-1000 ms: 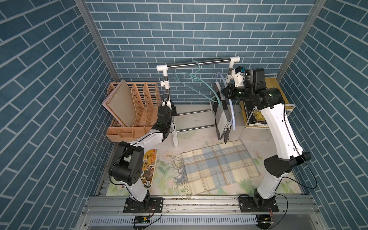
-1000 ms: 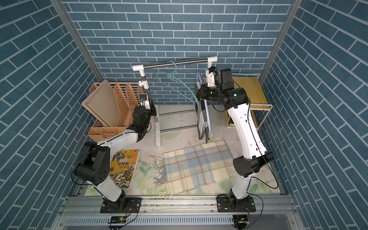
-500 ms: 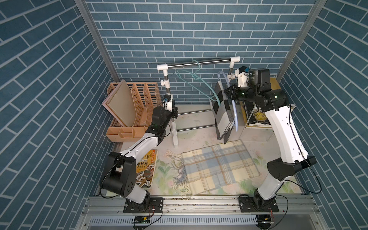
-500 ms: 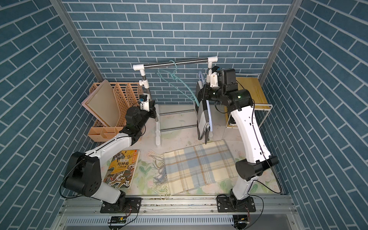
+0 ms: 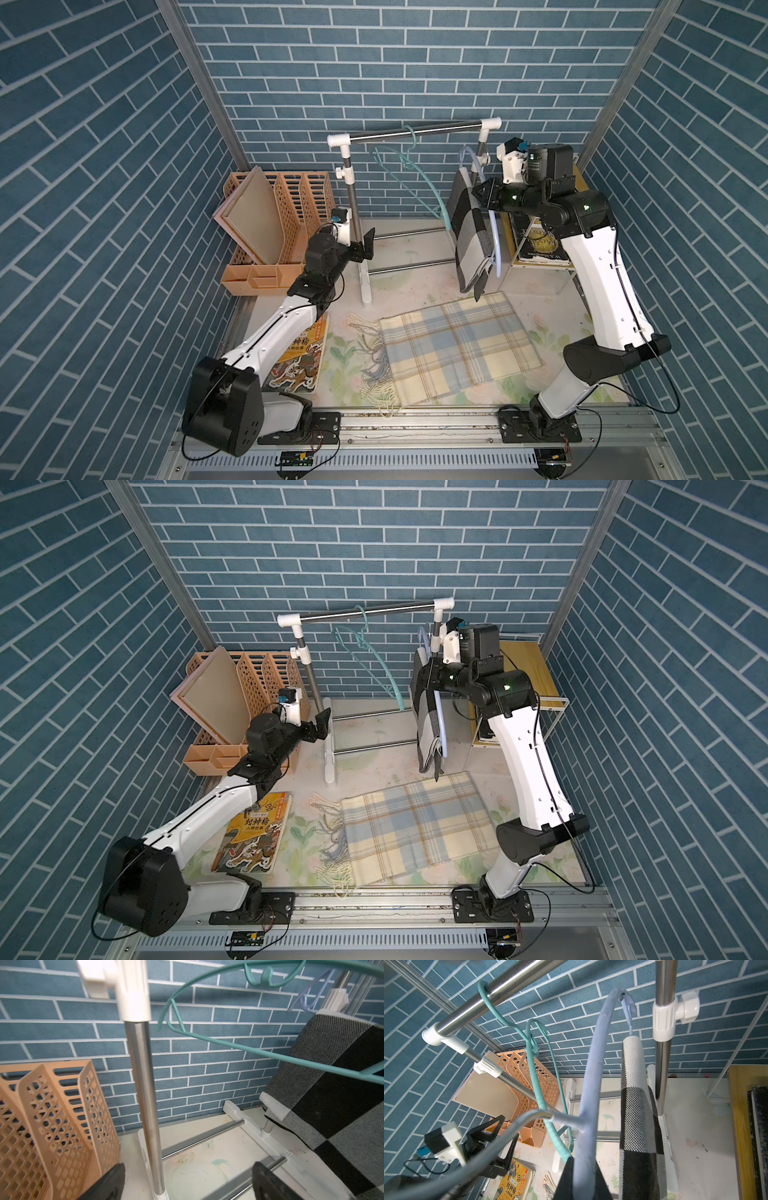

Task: Hang the scarf on the hanger
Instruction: Move the clothesline to the center of the board.

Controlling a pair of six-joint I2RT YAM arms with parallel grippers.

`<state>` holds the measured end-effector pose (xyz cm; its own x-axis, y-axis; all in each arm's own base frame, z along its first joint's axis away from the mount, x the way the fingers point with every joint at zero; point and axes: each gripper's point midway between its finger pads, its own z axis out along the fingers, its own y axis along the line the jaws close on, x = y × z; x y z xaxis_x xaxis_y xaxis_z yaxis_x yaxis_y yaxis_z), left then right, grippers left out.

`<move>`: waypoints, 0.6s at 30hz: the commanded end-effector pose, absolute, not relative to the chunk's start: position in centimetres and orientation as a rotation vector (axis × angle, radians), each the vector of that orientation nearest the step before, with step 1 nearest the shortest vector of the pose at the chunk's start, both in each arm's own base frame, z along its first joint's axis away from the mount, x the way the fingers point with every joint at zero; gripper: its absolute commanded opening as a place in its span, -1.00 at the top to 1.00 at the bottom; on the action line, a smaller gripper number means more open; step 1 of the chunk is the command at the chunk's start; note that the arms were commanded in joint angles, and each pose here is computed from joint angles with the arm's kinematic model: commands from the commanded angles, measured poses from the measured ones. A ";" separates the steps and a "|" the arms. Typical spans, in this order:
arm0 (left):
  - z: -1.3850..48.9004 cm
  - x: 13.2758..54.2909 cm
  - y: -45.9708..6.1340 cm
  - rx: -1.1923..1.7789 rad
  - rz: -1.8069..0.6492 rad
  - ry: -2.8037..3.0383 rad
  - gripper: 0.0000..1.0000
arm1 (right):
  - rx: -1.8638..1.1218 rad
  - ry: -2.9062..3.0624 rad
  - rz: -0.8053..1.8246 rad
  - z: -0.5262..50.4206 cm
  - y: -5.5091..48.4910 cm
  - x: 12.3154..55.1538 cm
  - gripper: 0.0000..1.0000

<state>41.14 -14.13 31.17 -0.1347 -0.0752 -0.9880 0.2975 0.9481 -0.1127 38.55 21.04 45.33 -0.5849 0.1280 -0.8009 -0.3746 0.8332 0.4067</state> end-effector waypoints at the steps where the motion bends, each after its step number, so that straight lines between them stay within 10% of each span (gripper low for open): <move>1: 27.8 38.7 -15.5 0.110 -0.382 1.847 -0.99 | -0.196 1.935 0.697 49.6 20.5 38.1 1.00; 18: 13.4 42.6 -26.7 1.046 -0.045 2.059 -0.82 | -0.200 1.955 0.701 48.8 20.8 38.6 1.00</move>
<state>41.18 -24.49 12.29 -0.4671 0.5313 -0.7068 0.6030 0.7761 0.1848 38.54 21.02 45.08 -0.5911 0.1253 -0.7968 -0.3709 0.8350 0.4064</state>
